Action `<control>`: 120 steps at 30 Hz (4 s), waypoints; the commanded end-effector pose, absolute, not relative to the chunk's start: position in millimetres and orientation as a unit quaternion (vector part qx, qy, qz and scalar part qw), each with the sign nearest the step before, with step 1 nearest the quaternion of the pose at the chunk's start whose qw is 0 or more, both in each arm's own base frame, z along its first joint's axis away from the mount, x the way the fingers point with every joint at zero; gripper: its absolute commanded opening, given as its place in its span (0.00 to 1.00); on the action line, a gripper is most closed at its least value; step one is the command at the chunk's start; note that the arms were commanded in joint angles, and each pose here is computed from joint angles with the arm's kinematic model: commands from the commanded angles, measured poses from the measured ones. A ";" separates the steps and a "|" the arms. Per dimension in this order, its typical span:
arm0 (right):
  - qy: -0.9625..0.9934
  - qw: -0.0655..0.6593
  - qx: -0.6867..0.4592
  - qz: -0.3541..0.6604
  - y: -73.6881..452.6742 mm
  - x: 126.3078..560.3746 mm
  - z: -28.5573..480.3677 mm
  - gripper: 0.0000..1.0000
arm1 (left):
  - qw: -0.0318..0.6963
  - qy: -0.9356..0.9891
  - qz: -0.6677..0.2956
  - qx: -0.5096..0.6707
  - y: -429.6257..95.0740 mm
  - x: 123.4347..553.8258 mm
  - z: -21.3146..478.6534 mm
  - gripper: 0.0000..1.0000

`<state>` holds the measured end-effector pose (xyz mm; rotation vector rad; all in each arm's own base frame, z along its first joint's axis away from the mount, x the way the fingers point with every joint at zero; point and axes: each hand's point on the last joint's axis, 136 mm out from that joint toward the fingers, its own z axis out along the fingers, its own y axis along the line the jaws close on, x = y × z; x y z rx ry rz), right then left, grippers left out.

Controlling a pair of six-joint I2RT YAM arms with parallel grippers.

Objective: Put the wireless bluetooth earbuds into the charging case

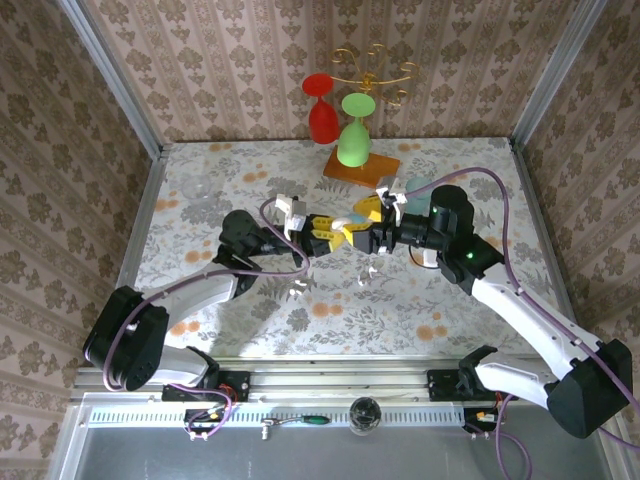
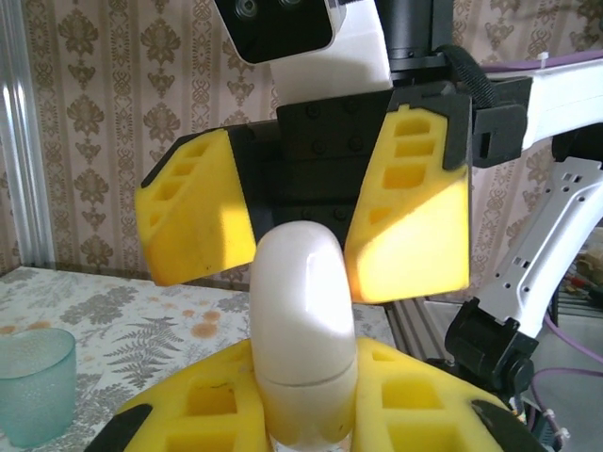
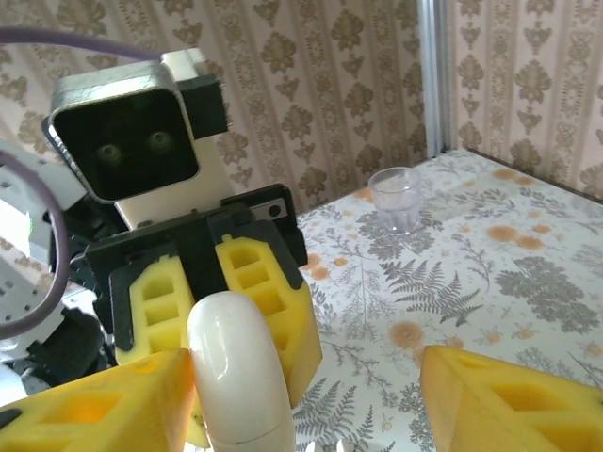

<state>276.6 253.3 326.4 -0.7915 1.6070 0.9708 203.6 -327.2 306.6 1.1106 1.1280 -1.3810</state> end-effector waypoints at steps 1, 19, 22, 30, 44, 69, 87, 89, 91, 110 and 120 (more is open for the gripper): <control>0.684 0.562 -0.283 0.369 239.0 294.2 348.2 0.69 | 0.512 0.435 -0.560 0.485 -325.9 195.4 312.5 0.00; 0.685 0.550 -0.282 0.386 236.0 277.4 354.9 0.80 | 0.539 0.444 -0.521 0.491 -308.1 208.1 289.3 0.00; 0.725 0.530 -0.242 0.368 228.5 288.3 338.9 0.79 | 0.551 0.456 -0.505 0.483 -298.3 214.0 285.4 0.00; 0.830 0.436 -0.129 0.323 214.0 313.9 264.3 0.75 | 0.567 0.524 -0.430 0.469 -266.5 228.4 259.7 0.00; 0.911 0.241 -0.218 0.253 299.5 301.1 149.1 0.67 | 0.657 0.641 -0.269 0.293 -155.8 300.2 267.0 0.00; 0.937 0.035 -0.285 0.197 384.7 294.1 36.7 0.40 | 0.691 0.650 -0.236 0.209 -114.4 322.8 286.5 0.00; 0.941 0.019 -0.304 0.149 378.6 292.3 15.2 0.25 | 0.689 0.644 -0.250 0.218 -119.2 319.2 288.3 0.00; 0.941 0.021 -0.306 0.144 374.6 291.9 18.3 0.25 | 0.687 0.644 -0.253 0.220 -120.2 319.1 287.6 0.00; 0.942 0.026 -0.303 0.142 368.3 292.3 23.9 0.25 | 0.686 0.644 -0.255 0.222 -121.6 318.6 286.8 0.00; 0.986 0.044 -0.135 0.083 233.6 265.6 18.1 0.28 | 0.639 0.629 -0.298 0.327 -201.5 295.4 258.3 0.00; 0.980 0.079 -0.177 0.037 236.4 269.6 46.6 0.42 | 0.624 0.657 -0.306 0.291 -194.4 287.3 244.1 0.00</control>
